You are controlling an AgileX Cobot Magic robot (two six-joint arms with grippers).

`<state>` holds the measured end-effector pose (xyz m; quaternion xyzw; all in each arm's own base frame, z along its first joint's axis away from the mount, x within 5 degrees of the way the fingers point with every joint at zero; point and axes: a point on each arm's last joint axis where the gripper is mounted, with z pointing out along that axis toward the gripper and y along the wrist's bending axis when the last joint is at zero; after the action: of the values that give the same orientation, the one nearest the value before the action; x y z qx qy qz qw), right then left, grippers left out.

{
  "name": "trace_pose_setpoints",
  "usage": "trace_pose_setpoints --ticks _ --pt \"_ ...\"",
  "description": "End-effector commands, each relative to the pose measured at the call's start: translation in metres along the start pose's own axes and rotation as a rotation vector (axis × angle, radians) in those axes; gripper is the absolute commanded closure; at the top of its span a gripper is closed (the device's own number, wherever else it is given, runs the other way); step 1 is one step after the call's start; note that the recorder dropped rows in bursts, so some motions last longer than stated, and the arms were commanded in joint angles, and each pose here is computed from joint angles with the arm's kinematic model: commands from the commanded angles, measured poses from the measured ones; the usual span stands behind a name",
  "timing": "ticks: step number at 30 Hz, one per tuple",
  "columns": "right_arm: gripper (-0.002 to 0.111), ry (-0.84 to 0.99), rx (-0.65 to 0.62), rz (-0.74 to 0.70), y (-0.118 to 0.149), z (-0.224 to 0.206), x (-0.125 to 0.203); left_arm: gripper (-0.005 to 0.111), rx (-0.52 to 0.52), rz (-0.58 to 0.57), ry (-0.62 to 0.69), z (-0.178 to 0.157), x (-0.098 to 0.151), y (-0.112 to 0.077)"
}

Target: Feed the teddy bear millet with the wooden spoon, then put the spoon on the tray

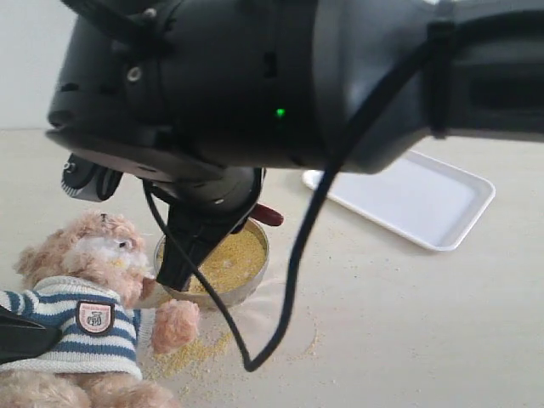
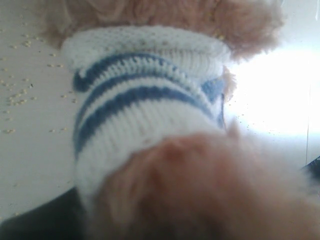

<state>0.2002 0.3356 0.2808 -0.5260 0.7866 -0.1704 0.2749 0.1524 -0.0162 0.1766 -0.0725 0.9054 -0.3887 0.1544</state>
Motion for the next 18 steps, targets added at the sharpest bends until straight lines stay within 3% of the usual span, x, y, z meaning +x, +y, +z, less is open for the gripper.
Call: trace_pose_setpoints --ticks 1,10,18 --pt "0.101 -0.035 -0.012 0.049 -0.011 -0.006 0.021 0.102 0.018 -0.004 -0.002 0.0 -0.001 -0.001" --pt "0.101 -0.044 -0.008 0.069 -0.018 -0.017 0.05 0.102 0.018 -0.004 -0.002 0.0 -0.001 -0.001" --pt "0.101 -0.03 -0.009 0.083 -0.018 -0.018 0.055 0.102 0.018 -0.004 -0.002 0.0 -0.001 -0.001"
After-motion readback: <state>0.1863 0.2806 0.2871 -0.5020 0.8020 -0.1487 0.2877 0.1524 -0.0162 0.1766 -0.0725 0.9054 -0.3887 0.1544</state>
